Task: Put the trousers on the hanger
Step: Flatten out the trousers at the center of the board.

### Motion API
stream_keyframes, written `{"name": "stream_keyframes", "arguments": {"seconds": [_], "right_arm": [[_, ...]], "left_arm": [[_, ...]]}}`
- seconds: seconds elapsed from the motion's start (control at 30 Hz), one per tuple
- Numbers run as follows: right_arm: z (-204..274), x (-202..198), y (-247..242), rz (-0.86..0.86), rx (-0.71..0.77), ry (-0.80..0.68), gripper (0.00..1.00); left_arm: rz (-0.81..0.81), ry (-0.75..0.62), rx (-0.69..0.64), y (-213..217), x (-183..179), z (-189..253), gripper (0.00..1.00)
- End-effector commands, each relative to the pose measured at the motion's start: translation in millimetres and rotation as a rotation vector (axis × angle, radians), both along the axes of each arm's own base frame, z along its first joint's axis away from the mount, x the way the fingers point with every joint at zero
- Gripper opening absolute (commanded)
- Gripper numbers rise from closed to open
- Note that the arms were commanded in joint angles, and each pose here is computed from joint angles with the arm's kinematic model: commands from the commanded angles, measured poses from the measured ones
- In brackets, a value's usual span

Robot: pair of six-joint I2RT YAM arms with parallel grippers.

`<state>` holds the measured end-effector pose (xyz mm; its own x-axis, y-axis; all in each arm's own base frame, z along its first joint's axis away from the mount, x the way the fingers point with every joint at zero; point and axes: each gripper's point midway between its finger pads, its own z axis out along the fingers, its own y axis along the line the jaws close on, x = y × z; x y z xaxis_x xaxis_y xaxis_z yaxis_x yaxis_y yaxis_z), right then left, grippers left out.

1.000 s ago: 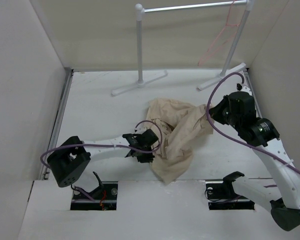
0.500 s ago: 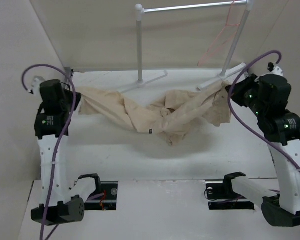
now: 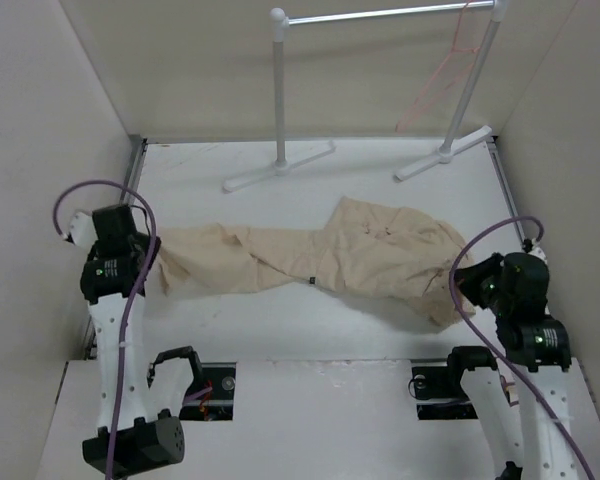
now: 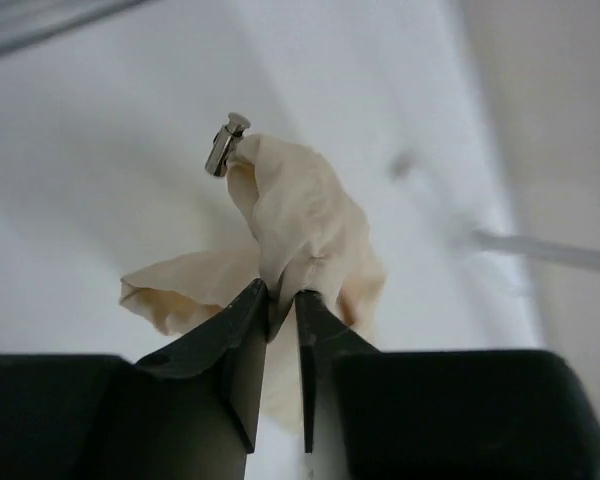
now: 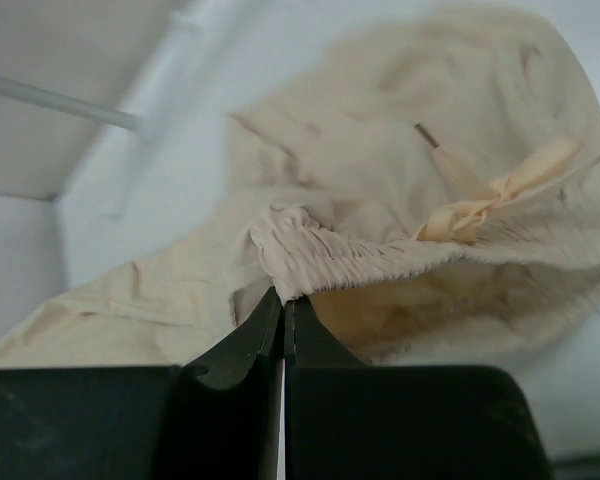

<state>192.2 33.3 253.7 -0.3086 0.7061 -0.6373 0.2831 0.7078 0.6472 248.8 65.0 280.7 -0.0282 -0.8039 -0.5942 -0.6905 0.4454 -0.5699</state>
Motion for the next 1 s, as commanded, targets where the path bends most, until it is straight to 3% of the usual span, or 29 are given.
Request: {"name": "stream_keyframes", "arguments": {"seconds": [0.0, 0.13, 0.3, 0.53, 0.73, 0.97], "right_arm": [[-44.9, -12.6, 0.4, -0.049, 0.080, 0.143, 0.00], [-48.2, -6.4, 1.4, -0.044, 0.083, 0.150, 0.00], [-55.6, -6.2, 4.6, 0.000, 0.040, 0.155, 0.00], [-73.4, -7.1, 27.2, 0.143, 0.013, 0.180, 0.01], [-79.3, -13.8, 56.2, 0.291, -0.010, 0.203, 0.01], [-81.6, -19.7, 77.2, 0.389, -0.026, 0.215, 0.01]], "left_arm": [[0.009, 0.246, 0.007, -0.7, -35.4, -83.8, 0.23], [-0.033, 0.300, 0.045, -1.5, -42.1, -94.3, 0.42], [-0.095, 0.292, 0.098, -13.5, -37.8, -82.9, 0.45], [-0.256, 0.378, -0.050, -66.8, 3.5, -137.1, 0.52], [-0.106, 0.289, -0.144, -43.8, 51.0, -159.1, 0.54], [-0.030, 0.411, -0.249, -28.4, 64.4, -211.4, 0.60]]}}
